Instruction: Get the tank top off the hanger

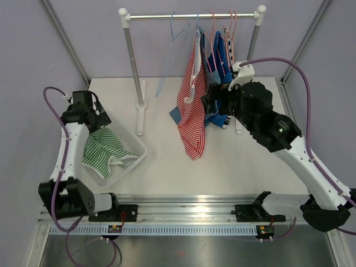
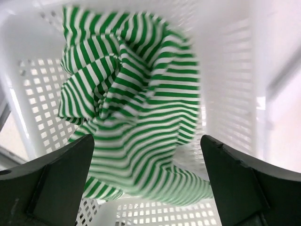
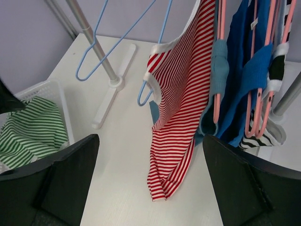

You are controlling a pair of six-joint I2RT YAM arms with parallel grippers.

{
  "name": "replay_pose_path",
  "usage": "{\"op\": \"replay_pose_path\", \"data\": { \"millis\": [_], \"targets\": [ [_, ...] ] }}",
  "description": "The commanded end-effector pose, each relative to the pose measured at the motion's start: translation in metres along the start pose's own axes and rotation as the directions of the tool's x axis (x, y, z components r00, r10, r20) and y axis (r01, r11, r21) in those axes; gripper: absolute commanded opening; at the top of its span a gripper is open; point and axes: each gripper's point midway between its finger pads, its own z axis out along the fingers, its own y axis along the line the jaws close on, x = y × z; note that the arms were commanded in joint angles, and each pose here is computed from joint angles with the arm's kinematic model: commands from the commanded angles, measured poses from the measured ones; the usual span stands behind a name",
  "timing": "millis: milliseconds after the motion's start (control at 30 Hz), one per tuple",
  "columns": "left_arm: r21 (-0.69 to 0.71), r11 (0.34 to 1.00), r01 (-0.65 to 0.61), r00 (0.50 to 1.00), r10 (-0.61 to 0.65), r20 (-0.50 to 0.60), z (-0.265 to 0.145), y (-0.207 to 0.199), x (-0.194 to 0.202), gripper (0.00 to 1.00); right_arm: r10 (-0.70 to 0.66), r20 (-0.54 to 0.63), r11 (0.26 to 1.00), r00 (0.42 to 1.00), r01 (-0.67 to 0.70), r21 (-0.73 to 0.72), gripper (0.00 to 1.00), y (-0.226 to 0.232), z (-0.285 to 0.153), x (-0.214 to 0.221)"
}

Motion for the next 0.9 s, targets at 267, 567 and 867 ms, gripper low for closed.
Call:
{"op": "replay_pose_path", "data": {
  "millis": [267,567,867],
  "targets": [
    [0.450,0.876,-0.174,0.851,-0.096,0.516,-0.185,-0.032,-0.015,0.99,-0.100,-0.008,0.959,0.995,0.098,0.264,0.89,-0.011,0.078,-0.052],
    [0.448,0.861,-0.240,0.859,-0.027,0.511,-0.147,-0.033,0.034,0.99,-0.170,0.011,0.925,0.985,0.156,0.346,0.70,-0.024,0.149,-0.074],
    [0.507,0.807,-0.303,0.868,0.014,0.497,-0.150,-0.049,0.051,0.99,-0.188,0.011,0.911,0.982,0.170,0.375,0.53,-0.039,0.193,-0.064]
  ]
}}
